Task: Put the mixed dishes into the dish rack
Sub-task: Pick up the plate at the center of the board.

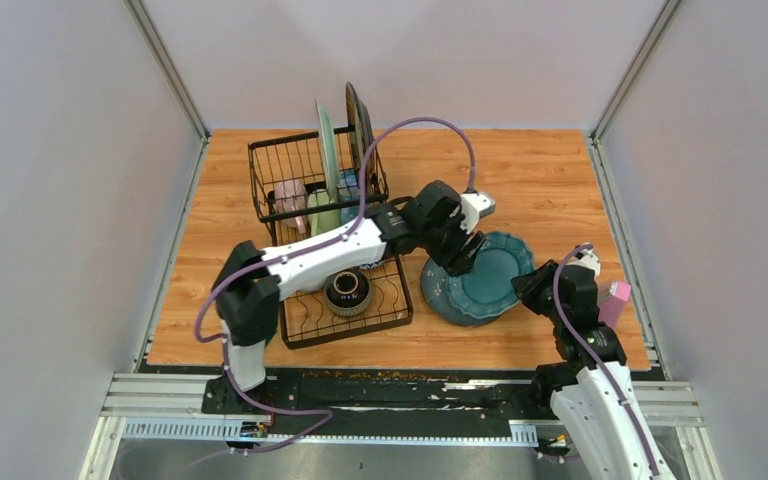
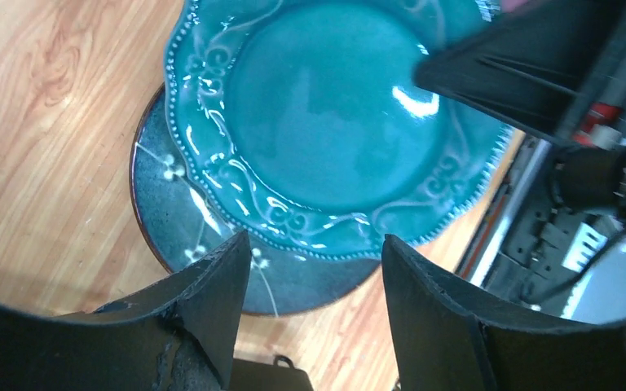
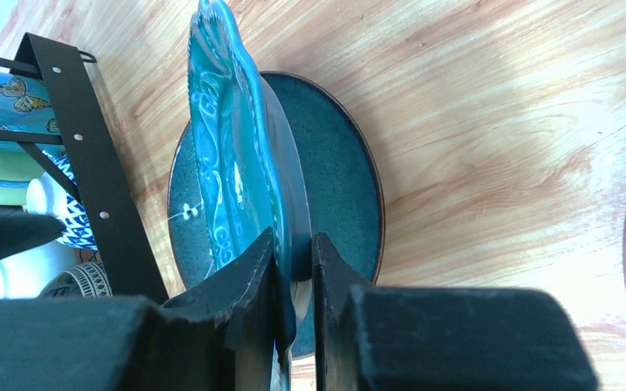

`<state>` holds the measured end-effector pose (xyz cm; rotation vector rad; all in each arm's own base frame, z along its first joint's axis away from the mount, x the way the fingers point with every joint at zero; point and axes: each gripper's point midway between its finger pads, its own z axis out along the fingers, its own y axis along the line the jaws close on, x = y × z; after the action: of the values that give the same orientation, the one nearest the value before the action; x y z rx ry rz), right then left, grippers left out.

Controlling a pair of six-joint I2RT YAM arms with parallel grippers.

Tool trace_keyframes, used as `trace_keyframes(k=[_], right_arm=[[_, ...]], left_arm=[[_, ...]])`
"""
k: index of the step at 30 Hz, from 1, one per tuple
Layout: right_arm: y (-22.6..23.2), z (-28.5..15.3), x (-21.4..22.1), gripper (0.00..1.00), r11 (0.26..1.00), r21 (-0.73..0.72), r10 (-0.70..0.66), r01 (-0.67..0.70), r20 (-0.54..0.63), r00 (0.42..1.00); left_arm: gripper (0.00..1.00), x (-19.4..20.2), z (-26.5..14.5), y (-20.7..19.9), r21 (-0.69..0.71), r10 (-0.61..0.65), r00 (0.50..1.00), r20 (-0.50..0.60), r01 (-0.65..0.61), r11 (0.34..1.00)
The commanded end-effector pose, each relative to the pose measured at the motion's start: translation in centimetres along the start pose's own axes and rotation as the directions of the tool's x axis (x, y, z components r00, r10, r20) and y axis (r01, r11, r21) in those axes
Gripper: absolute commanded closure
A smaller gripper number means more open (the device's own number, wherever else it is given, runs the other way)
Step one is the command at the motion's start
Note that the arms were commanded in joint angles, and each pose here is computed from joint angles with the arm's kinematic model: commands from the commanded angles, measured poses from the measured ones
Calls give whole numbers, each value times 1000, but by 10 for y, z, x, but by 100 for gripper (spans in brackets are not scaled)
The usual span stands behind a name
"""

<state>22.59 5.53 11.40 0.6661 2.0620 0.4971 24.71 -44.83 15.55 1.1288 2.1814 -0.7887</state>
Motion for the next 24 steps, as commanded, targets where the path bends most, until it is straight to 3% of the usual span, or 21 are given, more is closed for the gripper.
trace_keyframes(k=[1,6,16,21,24], right_arm=[[52,-30,-64,100,989,-151,28,2,202,979],[61,-42,-68,100,982,-187,21,19,208,978],[86,-67,-71,100,953,-303,56,6,197,979],[105,-80,-74,100,928,-369,20,48,178,984],[119,-87,-74,100,905,-414,-37,101,160,986]], left_arm=[[31,-39,-48,-27,66,38,969,244,-56,996],[28,-30,-87,-41,58,33,939,343,-56,997],[21,-6,-166,-30,-68,35,881,471,-3,998],[20,27,-194,5,-229,-17,874,486,146,962],[19,51,-215,40,-381,-57,857,513,286,879]])
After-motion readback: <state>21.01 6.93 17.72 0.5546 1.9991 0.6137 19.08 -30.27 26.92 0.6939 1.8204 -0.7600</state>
